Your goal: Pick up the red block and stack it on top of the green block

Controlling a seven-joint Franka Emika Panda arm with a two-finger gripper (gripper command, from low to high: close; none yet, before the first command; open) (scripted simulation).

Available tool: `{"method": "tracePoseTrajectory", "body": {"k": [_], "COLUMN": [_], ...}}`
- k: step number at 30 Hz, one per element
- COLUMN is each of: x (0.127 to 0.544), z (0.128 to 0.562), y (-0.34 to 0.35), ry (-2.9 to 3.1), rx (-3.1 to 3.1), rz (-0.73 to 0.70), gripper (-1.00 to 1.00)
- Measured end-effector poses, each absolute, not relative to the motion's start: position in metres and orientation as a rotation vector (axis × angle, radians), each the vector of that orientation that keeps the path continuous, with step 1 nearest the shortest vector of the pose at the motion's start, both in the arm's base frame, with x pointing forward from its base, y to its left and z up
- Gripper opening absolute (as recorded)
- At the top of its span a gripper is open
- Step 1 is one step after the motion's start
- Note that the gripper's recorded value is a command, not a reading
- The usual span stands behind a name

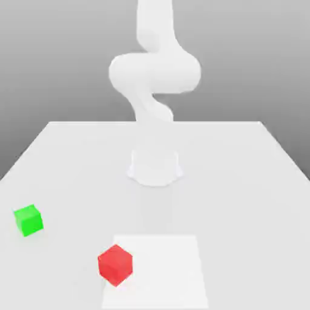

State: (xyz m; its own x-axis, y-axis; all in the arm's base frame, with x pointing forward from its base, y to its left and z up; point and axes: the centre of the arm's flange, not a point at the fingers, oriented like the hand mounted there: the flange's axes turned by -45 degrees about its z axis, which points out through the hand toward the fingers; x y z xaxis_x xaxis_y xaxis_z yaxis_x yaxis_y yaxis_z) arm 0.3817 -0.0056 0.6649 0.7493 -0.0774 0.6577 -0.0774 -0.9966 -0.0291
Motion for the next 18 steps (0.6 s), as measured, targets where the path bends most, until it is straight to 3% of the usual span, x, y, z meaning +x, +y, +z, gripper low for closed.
{"method": "tracePoseTrajectory", "body": {"k": [9, 18], "x": [0.458, 0.447], "z": [0.477, 0.289], "y": [-0.041, -0.077], "ry": [0.537, 0.940], "rx": [-3.036, -2.998], "rz": [-0.663, -0.211], "gripper": [0.00, 0.00]}}
